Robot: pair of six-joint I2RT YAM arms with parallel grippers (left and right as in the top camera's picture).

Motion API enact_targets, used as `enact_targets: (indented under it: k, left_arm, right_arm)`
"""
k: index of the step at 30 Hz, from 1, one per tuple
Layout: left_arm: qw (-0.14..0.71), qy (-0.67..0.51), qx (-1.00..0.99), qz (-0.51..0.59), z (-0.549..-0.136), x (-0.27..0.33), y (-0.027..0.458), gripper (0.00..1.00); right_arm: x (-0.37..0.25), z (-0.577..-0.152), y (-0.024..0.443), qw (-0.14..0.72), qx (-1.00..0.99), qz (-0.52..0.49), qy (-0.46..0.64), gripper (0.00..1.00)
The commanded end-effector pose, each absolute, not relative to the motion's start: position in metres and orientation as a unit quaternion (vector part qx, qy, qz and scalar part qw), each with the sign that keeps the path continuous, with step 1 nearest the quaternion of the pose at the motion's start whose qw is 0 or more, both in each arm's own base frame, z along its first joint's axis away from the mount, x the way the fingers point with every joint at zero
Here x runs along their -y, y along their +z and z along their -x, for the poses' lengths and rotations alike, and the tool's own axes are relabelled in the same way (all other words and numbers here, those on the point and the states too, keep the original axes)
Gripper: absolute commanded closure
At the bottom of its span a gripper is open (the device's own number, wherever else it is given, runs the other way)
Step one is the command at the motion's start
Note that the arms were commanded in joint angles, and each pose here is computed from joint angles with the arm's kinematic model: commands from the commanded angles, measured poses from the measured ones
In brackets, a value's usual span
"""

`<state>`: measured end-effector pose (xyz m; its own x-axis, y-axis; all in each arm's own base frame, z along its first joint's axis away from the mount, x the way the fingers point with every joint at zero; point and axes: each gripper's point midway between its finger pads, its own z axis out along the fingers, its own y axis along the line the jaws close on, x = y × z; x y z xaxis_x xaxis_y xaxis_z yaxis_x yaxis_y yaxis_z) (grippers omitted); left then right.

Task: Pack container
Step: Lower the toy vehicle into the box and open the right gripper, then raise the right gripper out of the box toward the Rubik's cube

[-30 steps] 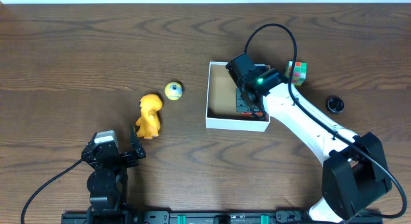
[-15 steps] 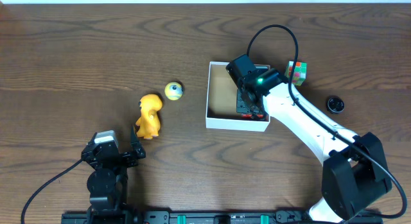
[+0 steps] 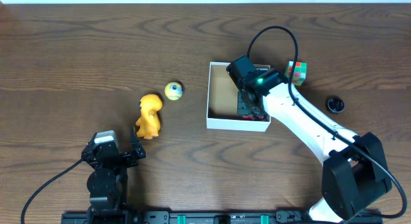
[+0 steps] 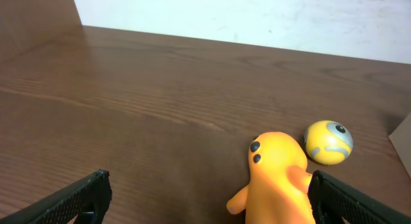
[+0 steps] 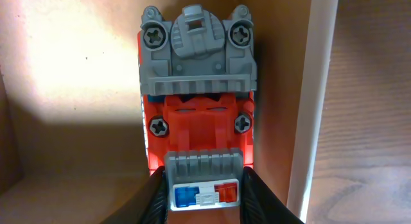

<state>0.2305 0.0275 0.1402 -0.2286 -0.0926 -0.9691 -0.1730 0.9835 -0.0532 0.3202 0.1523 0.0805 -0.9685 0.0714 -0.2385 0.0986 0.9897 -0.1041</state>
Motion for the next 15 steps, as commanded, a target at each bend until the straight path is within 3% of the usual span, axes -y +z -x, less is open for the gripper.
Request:
enact_targets:
  k: [1, 9, 11, 13, 15]
  left_arm:
    - [0.605, 0.044, -0.791, 0.083, -0.2301, -0.0303, 0.1282, 0.02]
    - [0.605, 0.044, -0.791, 0.083, -0.2301, -0.0303, 0.1282, 0.02]
    - [0.605, 0.044, -0.791, 0.083, -0.2301, -0.0303, 0.1282, 0.02]
    - [0.605, 0.044, -0.791, 0.083, -0.2301, -0.0303, 0.1282, 0.02]
    - [0.605, 0.044, -0.791, 0.083, -0.2301, -0.0303, 0.1282, 0.02]
  right_arm:
    - [-0.149, -0.3241, 0.0876, 0.128, -0.988, -0.059, -0.064, 0.77]
    - [-0.1475, -0.3216, 0.0872, 0.123, -0.988, -0.061, -0.067, 0.73]
    - [-0.1476, -0.3219, 0.0874, 0.124, -0.988, -0.061, -0.066, 0.66]
    - [-0.1482, -0.3229, 0.0876, 0.126, -0.988, -0.061, -0.065, 0.48]
    - [-0.1486, -0.3235, 0.0877, 0.127, -0.988, -0.061, -0.064, 0.43]
